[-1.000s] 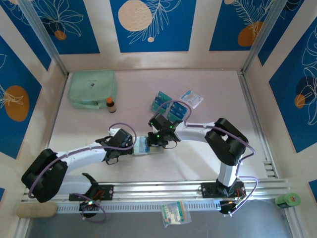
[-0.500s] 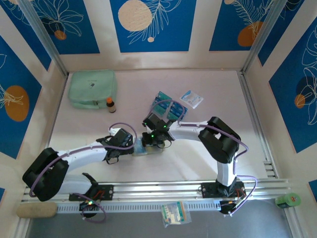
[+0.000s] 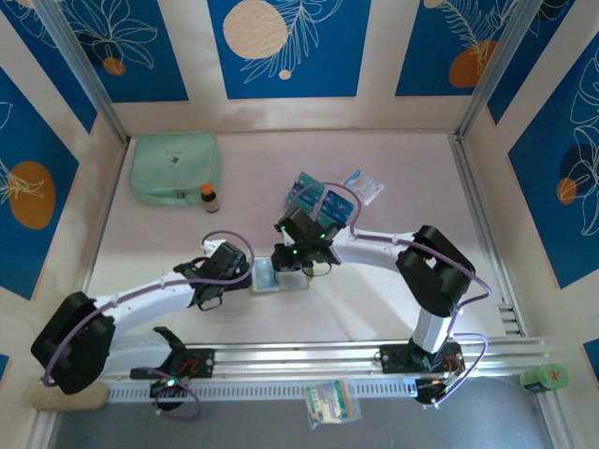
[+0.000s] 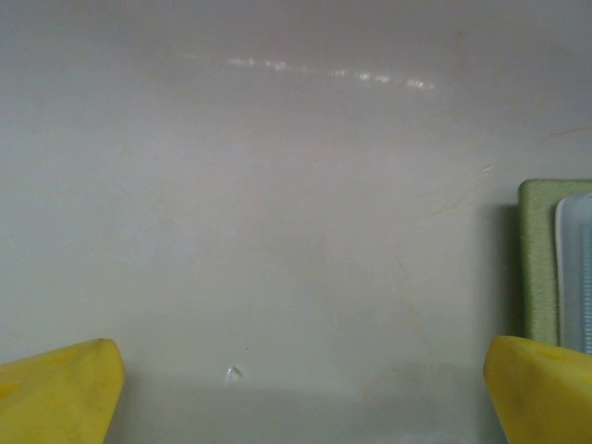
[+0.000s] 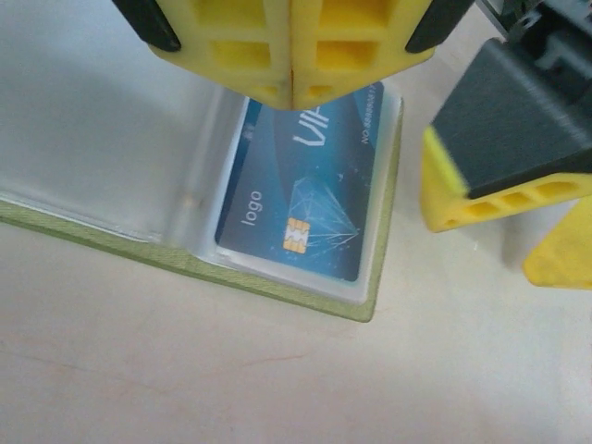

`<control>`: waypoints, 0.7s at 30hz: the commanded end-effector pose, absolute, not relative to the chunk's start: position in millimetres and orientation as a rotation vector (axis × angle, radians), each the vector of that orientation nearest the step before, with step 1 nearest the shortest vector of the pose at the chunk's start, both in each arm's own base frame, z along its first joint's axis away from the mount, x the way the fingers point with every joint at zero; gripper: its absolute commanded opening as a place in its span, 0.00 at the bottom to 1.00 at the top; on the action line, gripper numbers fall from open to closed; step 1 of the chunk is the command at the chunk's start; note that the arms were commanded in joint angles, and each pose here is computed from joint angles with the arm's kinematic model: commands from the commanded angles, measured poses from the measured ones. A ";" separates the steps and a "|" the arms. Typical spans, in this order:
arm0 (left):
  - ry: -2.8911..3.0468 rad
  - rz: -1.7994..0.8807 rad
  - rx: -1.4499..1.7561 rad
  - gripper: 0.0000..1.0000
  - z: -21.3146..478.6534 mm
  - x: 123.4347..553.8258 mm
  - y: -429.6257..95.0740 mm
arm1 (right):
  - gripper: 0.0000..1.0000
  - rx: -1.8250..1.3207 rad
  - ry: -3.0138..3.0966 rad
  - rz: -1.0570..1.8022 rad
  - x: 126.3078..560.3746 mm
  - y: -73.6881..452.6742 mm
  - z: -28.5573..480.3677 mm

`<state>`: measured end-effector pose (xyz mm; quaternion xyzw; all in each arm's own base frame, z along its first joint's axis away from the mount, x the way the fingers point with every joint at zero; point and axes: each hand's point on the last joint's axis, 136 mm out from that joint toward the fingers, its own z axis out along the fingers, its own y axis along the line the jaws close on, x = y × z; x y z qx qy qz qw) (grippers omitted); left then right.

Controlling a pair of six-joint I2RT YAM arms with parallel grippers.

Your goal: Put the credit cards into the card holder

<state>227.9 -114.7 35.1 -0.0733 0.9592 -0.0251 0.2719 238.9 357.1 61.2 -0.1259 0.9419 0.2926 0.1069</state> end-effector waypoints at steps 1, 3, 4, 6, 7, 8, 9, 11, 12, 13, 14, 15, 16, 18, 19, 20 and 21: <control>2.576 -0.025 -0.228 1.00 35.3 225.5 -103.5 | 0.06 -0.356 2.806 0.847 234.9 351.0 52.0; 2.580 -0.033 -0.219 1.00 34.2 226.0 -105.4 | 0.06 -0.353 2.815 0.855 233.8 352.8 48.6; 2.582 -0.035 -0.215 1.00 33.6 226.5 -106.3 | 0.05 -0.353 2.818 0.858 233.3 353.8 47.5; 2.598 -0.033 -0.207 1.00 29.7 226.2 -108.2 | 0.05 -0.353 2.825 0.862 231.4 355.2 44.5; 2.604 -0.032 -0.204 1.00 28.0 226.0 -108.7 | 0.05 -0.351 2.827 0.862 231.1 355.7 43.7; 2.613 -0.034 -0.201 1.00 25.8 225.5 -109.7 | 0.05 -0.353 2.829 0.862 229.5 356.2 42.4; 2.621 -0.033 -0.200 1.00 23.4 224.8 -110.0 | 0.05 -0.356 2.830 0.863 228.4 356.9 42.0; 2.631 -0.032 -0.196 1.00 20.1 224.1 -110.7 | 0.05 -0.355 2.837 0.857 226.4 356.9 39.3; 2.634 -0.034 -0.194 1.00 19.0 223.7 -111.5 | 0.05 -0.357 2.839 0.857 225.6 357.2 38.7; 2.637 -0.033 -0.194 1.00 17.9 223.6 -111.3 | 0.05 -0.356 2.841 0.855 225.1 357.4 38.0; 2.638 -0.033 -0.193 1.00 16.8 223.6 -111.5 | 0.05 -0.357 2.842 0.854 224.7 357.7 37.3; 2.639 -0.035 -0.192 1.00 16.3 223.4 -111.8 | 0.05 -0.353 2.845 0.849 224.6 357.2 36.1; 2.641 -0.034 -0.190 1.00 15.7 223.2 -111.8 | 0.05 -0.354 2.848 0.848 223.7 357.3 35.2; 2.644 -0.034 -0.186 1.00 14.7 223.2 -112.2 | 0.05 -0.349 2.857 0.840 222.2 356.7 32.1; 2.646 -0.034 -0.184 1.00 13.9 222.9 -112.3 | 0.05 -0.348 2.861 0.836 221.4 356.2 30.5; 2.646 -0.034 -0.184 1.00 13.6 223.1 -112.4 | 0.04 -0.344 2.864 0.832 221.0 355.6 29.6; 2.648 -0.033 -0.181 1.00 13.4 223.1 -112.9 | 0.04 -0.340 2.869 0.825 220.7 354.5 27.8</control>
